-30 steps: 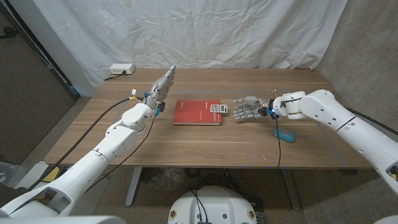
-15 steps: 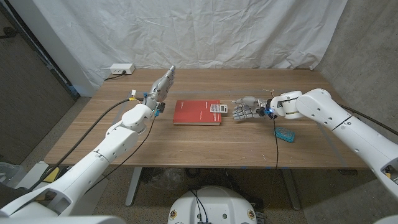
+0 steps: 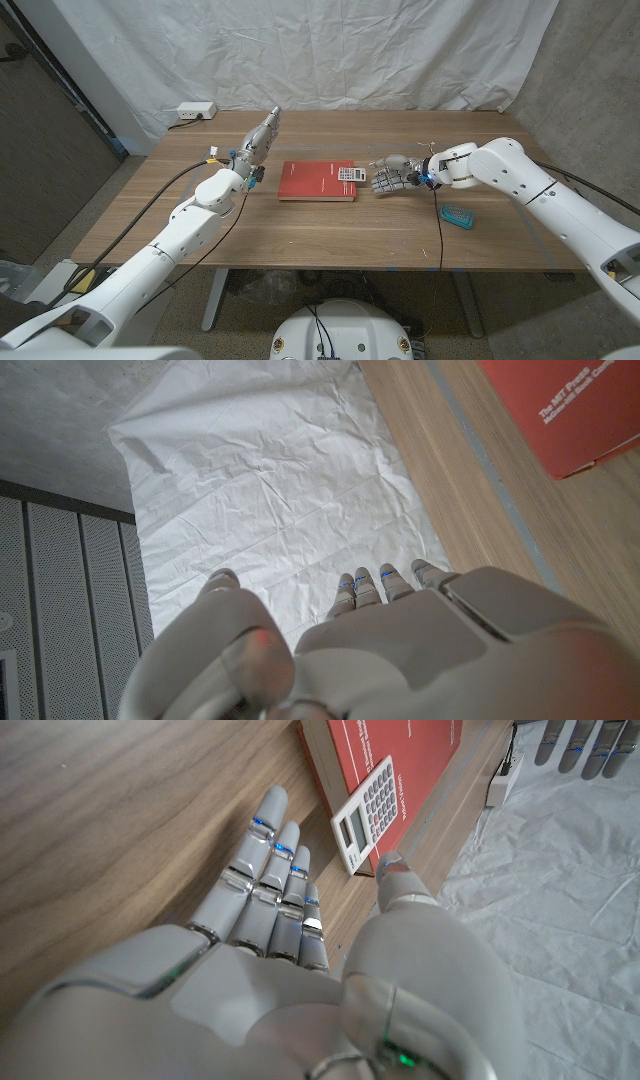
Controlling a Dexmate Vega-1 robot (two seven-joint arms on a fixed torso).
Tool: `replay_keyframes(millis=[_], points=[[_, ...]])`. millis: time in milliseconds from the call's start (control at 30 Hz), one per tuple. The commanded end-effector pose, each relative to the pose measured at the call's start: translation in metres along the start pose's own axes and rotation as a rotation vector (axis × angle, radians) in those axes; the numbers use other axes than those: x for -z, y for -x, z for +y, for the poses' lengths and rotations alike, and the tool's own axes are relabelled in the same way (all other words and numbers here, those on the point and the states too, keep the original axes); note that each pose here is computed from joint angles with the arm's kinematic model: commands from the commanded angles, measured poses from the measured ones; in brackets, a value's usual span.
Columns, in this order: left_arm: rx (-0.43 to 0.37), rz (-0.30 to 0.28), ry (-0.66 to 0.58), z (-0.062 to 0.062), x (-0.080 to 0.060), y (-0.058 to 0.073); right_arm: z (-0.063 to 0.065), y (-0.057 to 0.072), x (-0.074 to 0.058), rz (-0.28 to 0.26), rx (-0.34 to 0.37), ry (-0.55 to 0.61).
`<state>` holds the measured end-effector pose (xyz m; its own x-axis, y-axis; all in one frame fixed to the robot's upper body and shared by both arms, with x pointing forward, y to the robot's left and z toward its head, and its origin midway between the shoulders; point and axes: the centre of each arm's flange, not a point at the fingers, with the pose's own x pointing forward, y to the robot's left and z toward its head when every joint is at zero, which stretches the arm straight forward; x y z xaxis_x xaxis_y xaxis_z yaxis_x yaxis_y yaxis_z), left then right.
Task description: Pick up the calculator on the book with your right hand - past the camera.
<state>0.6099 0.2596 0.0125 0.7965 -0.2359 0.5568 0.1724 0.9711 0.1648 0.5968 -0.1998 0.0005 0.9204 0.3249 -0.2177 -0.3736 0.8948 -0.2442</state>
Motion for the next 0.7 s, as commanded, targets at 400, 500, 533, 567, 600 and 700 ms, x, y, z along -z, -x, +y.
replay_keyframes(millis=[400, 500, 533, 567, 600, 700], points=[[0.003, -0.004, 0.002, 0.000, -0.001, -0.004, 0.010, -0.008, -0.006, 0.011, -0.009, 0.010], [0.001, -0.005, 0.001, 0.001, -0.002, -0.003, 0.011, -0.009, -0.006, 0.012, -0.011, 0.011], [-0.003, -0.005, 0.001, 0.001, -0.002, -0.003, 0.011, -0.010, -0.006, 0.012, -0.011, 0.011], [-0.001, -0.005, 0.002, 0.002, -0.002, -0.002, 0.011, -0.010, -0.006, 0.011, -0.013, 0.012], [-0.003, -0.006, 0.004, 0.002, -0.002, -0.002, 0.012, -0.011, -0.006, 0.012, -0.014, 0.013], [-0.004, -0.006, 0.002, 0.002, -0.001, -0.002, 0.013, -0.012, -0.007, 0.015, -0.014, 0.016]])
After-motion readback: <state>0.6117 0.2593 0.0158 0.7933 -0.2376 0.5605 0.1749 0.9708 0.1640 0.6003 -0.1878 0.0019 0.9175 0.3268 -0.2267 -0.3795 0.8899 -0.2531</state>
